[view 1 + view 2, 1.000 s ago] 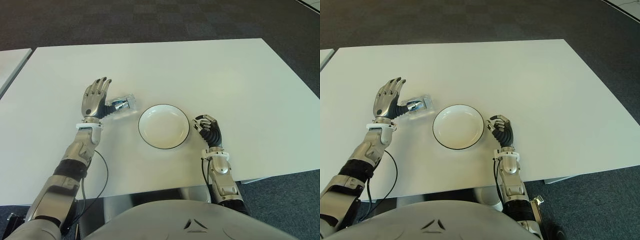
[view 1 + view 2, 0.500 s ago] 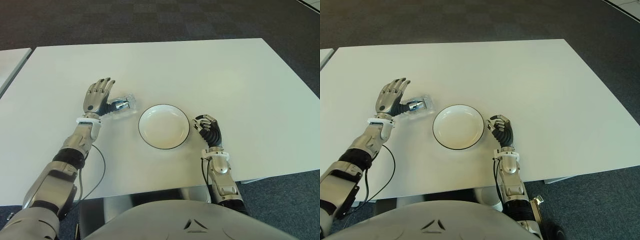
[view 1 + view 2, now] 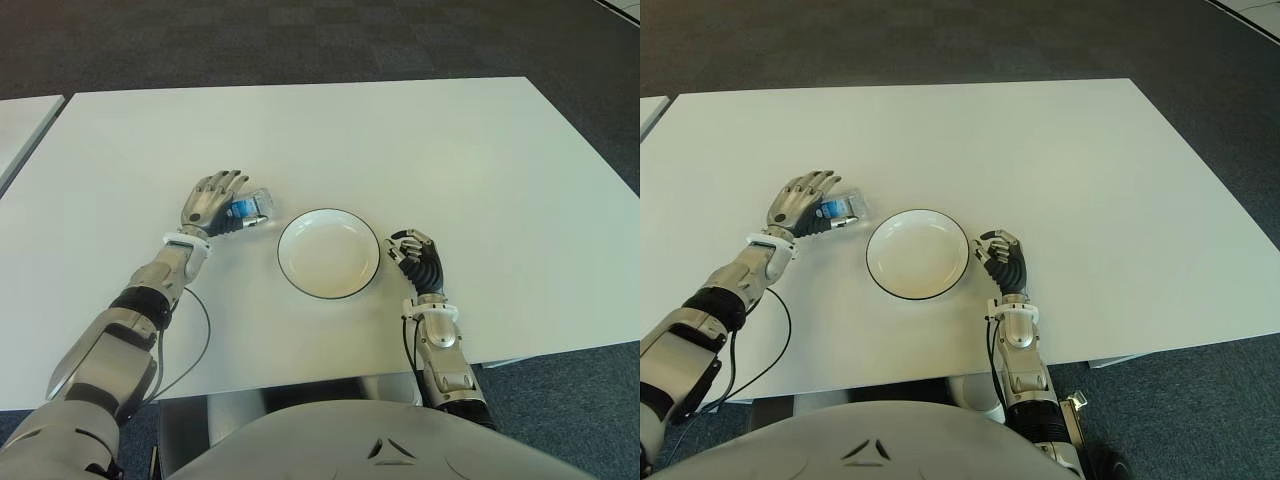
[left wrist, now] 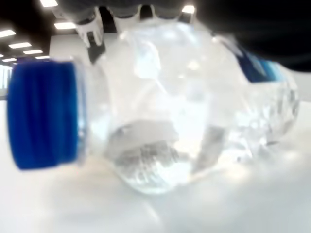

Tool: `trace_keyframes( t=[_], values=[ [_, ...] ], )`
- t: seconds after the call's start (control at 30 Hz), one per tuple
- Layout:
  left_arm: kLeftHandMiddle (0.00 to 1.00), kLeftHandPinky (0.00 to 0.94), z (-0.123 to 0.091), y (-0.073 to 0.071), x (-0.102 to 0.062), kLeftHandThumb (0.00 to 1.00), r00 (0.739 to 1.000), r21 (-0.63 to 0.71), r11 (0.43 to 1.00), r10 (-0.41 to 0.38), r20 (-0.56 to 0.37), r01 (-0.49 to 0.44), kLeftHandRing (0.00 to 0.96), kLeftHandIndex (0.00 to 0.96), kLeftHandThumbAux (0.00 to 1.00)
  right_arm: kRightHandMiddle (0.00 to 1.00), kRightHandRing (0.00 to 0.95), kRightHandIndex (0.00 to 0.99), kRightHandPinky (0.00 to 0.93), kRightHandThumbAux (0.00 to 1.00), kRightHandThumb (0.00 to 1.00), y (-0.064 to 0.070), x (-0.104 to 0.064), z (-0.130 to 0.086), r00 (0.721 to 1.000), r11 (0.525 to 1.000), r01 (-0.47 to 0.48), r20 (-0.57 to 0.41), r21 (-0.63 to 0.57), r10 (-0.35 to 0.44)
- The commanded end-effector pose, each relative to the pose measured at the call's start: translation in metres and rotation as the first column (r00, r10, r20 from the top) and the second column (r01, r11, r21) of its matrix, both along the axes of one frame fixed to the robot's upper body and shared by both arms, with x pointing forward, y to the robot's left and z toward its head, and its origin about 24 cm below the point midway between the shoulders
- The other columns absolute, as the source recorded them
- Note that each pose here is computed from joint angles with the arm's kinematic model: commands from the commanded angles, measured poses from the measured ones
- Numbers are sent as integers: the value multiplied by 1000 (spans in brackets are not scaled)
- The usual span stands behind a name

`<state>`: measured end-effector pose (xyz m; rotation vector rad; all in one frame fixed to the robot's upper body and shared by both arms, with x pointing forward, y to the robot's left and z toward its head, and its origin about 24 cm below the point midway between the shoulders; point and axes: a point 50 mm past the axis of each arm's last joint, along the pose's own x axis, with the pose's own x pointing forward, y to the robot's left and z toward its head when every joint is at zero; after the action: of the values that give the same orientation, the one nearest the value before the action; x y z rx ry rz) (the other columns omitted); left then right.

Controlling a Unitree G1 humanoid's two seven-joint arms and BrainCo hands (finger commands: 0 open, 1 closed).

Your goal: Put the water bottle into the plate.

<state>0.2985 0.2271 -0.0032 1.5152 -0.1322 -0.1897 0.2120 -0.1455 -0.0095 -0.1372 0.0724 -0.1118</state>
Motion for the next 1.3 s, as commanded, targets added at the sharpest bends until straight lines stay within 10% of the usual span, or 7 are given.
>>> trace_keyframes(
  t=[0.03,0.7,1.3],
  values=[
    [0,0,-3,0,0,509,997,57,997,-45,-63,48,0,0,125,840,852,436,861,728,705,-1,-3,-3,1000,1000,11,-24,-7,-11],
    [0,0,-40,-5,-5,545,922,294,939,-55,-384,178,0,0,166,837,849,437,852,727,706,-2,-7,-2,1000,1000,15,-17,3,-15],
    [0,0,-42,6,0,587,875,497,847,82,-477,191,0,0,266,827,838,437,840,727,706,-3,-8,-2,999,1000,24,-22,-3,-24]
  ],
)
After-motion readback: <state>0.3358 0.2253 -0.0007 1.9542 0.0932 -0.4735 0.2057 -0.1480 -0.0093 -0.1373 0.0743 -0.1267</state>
